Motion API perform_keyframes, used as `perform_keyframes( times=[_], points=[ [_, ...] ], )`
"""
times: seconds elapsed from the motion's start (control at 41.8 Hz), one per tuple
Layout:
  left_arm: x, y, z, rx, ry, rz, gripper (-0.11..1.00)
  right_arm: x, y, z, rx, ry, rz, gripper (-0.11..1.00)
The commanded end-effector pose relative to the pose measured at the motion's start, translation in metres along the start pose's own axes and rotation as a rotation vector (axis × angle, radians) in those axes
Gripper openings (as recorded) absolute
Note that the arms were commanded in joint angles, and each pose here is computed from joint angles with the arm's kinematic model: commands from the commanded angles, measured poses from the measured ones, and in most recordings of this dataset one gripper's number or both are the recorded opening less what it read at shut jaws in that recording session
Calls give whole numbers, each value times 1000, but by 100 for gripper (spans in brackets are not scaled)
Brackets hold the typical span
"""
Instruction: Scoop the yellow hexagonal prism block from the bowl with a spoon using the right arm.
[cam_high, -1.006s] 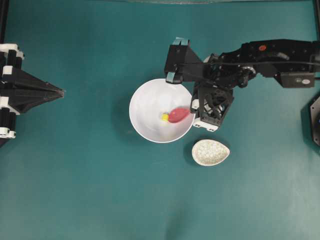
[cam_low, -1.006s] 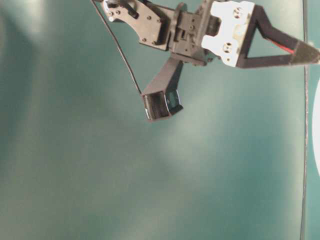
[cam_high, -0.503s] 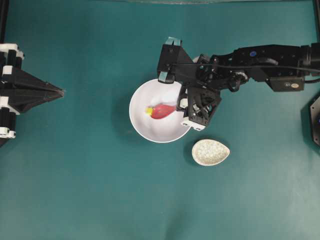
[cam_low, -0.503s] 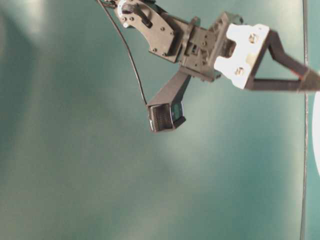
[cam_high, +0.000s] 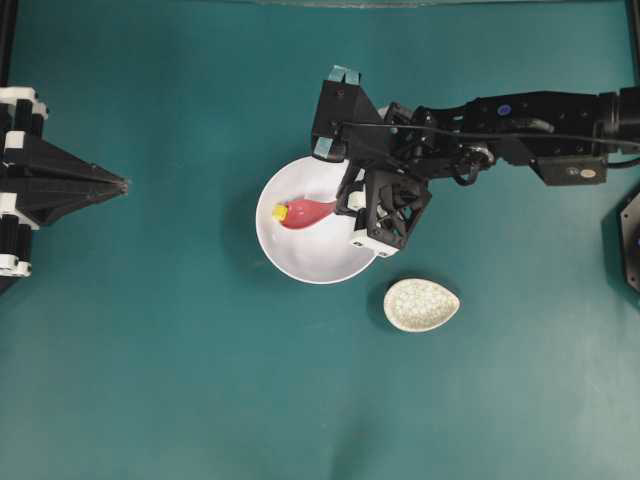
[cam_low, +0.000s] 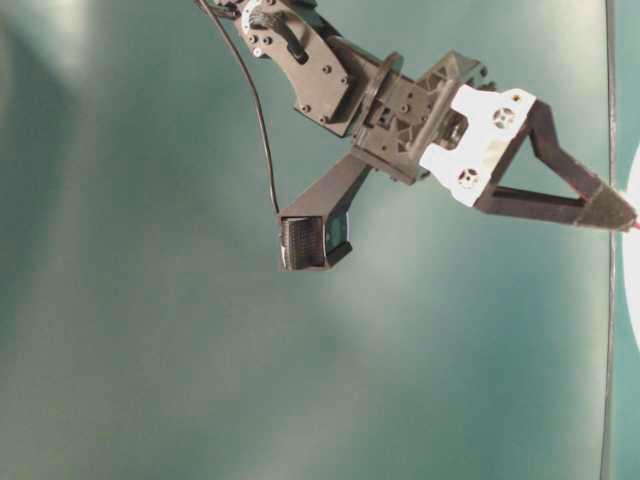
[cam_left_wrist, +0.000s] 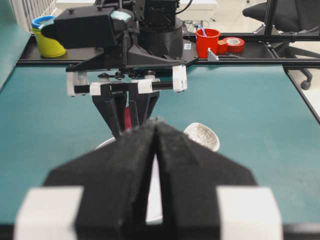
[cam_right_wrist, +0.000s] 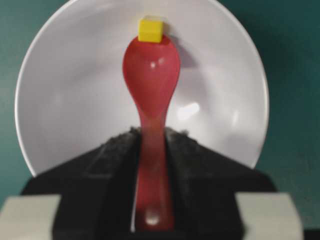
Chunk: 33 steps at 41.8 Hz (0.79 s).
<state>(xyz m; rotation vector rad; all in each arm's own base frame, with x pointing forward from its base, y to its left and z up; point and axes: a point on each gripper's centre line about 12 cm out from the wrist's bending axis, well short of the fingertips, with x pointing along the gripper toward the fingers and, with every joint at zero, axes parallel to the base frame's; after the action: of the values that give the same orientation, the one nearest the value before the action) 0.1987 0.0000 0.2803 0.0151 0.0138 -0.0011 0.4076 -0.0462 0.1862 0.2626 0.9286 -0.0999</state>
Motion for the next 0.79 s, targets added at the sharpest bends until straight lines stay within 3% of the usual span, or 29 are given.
perform_keyframes(
  times=[0.0, 0.431, 0.766],
  points=[
    [2, 0, 8, 0, -23, 1, 1, -12, 2, 13, -5, -52, 3, 23],
    [2, 0, 7, 2, -18, 0, 1, -21, 11, 3, -20, -158, 9, 23],
    [2, 0, 7, -2, -17, 0, 1, -41, 23, -11, -37, -318, 27, 23]
  ],
)
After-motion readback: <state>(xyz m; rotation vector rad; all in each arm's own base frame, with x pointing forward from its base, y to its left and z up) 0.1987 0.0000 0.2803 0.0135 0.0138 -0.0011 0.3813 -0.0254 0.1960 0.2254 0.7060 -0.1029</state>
